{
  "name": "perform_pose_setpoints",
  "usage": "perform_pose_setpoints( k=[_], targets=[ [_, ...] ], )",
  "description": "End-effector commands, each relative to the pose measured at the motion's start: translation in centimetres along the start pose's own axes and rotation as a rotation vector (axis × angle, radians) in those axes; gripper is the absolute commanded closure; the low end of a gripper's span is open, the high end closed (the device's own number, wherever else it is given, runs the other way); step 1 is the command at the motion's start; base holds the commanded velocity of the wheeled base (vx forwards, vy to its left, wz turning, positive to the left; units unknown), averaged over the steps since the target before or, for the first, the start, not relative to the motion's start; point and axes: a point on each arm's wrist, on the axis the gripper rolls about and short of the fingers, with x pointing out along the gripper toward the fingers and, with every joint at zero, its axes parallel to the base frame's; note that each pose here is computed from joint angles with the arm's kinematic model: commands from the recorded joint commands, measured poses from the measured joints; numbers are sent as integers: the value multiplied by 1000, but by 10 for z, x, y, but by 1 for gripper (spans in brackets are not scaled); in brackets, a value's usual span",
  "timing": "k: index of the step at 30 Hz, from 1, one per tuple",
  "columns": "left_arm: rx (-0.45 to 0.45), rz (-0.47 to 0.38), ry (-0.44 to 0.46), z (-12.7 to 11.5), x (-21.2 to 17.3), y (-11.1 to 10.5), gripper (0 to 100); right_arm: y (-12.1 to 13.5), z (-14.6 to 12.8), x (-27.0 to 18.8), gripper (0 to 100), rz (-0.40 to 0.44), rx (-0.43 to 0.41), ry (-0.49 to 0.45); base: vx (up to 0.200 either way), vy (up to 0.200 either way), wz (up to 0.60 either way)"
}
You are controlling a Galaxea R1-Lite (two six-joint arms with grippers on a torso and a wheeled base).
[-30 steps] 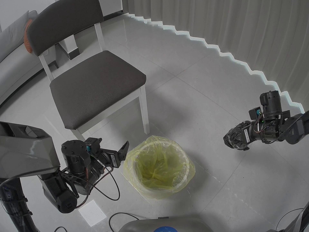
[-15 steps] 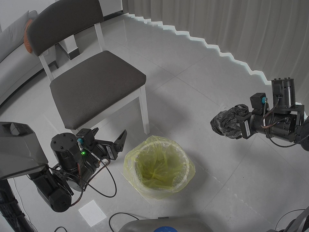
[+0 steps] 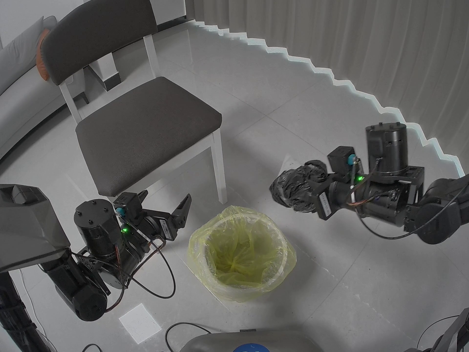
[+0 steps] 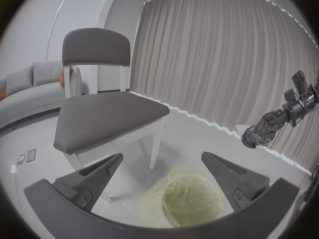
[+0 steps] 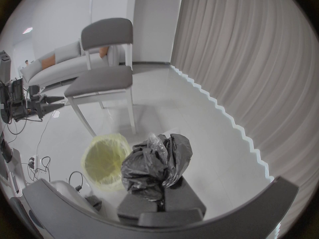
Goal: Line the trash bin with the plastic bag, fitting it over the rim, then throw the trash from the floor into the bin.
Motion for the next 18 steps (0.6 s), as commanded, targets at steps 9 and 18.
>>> perform_pose_setpoints(
  k=[9, 18],
  targets=[
    [19, 4, -6, -1, 2, 2, 0, 63, -26, 42, 100, 144, -70, 89, 0, 0, 0],
    [19, 1, -15, 2, -2, 2, 0, 88, -49, 74, 100, 180, -98, 165, 0, 0, 0]
  ],
)
